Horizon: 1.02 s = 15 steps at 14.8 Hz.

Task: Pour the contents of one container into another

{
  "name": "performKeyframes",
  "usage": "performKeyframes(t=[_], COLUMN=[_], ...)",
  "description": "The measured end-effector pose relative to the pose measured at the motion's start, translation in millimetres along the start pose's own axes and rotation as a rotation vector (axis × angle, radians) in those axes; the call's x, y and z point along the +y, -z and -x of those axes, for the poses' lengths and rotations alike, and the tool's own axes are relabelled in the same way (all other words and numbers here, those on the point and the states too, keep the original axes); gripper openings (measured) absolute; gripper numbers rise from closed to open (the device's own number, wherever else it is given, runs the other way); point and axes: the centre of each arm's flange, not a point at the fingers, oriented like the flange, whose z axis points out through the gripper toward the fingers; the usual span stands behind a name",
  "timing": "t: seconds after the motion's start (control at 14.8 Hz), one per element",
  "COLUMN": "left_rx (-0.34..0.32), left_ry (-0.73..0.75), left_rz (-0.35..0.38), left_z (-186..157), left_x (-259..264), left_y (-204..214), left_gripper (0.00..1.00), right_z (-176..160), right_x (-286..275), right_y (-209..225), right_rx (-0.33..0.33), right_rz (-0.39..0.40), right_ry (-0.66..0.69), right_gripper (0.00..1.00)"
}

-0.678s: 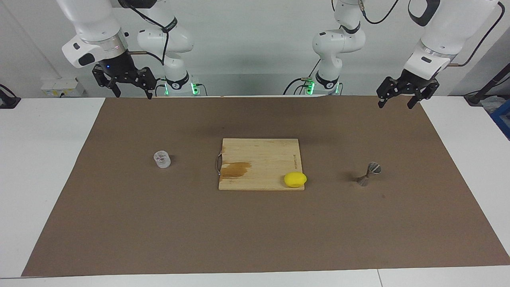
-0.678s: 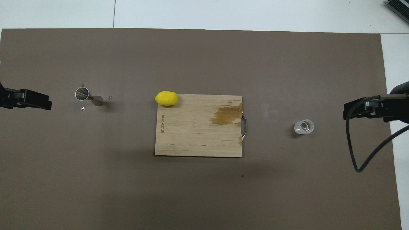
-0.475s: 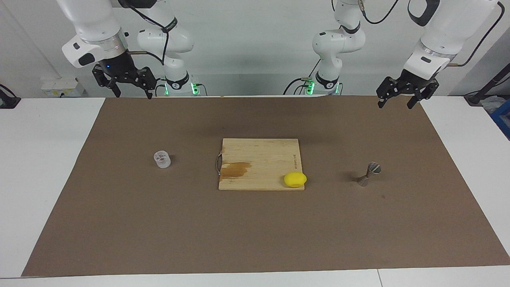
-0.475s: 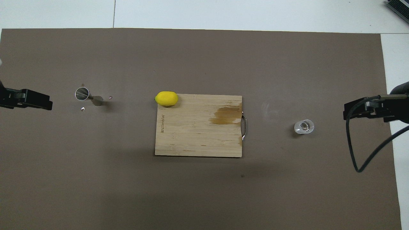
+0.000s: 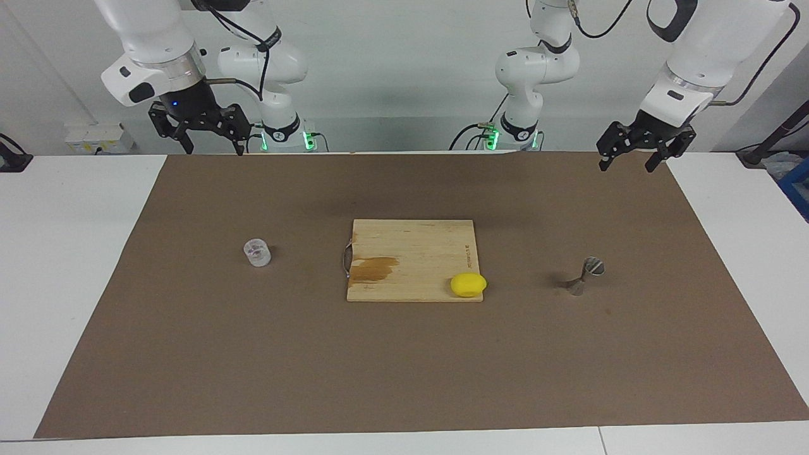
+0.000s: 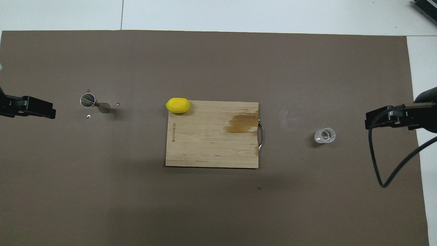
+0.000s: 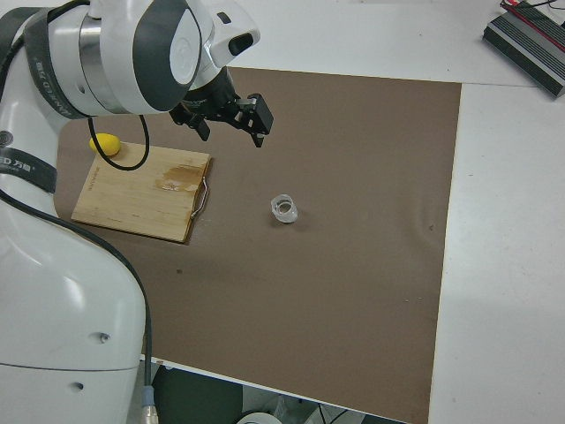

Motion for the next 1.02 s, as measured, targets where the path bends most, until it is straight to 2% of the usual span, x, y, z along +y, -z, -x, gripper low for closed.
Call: performKeyframes(t=[0.2,0.27,0.47,0.54,0.75,1.02], left_rx=[-0.003,-0.004,-0.009,-0.018,-0.091,-0.23], left_ry=[-0.003,-0.005,0.013,0.042,0.214,0.627], left_rz=[0.0,0.0,0.001,0.004,0.078,0.217], left_z=[0.0,0.0,-0.2,-0.4,-1.1,-16.9], left_x=[2.6,3.5,4.0,4.2,7.1,-4.5], left_y=[-1.5,-1.7,-4.5,-8.7,-41.2,-98.8], left_gripper=[1.0,1.0,1.0,1.0,1.0,1.0], right_z=[-0.4,-1.1,-2.7,-2.1,-1.8,-4.0], right_x=[-0.2,-0.3,-0.4,-0.3,-0.8,-1.4], right_y=[-1.7,-3.2,-9.4,-10.8,-12.4,-14.2], right_rx=[0.001,0.004,0.019,0.016,0.015,0.021], right_rz=[0.0,0.0,-0.001,-0.001,-0.001,-0.002], right_ry=[0.006,0.006,-0.002,-0.007,-0.017,-0.036], right_gripper=[0.94,0.89,0.87,0.81,0.77,0.74])
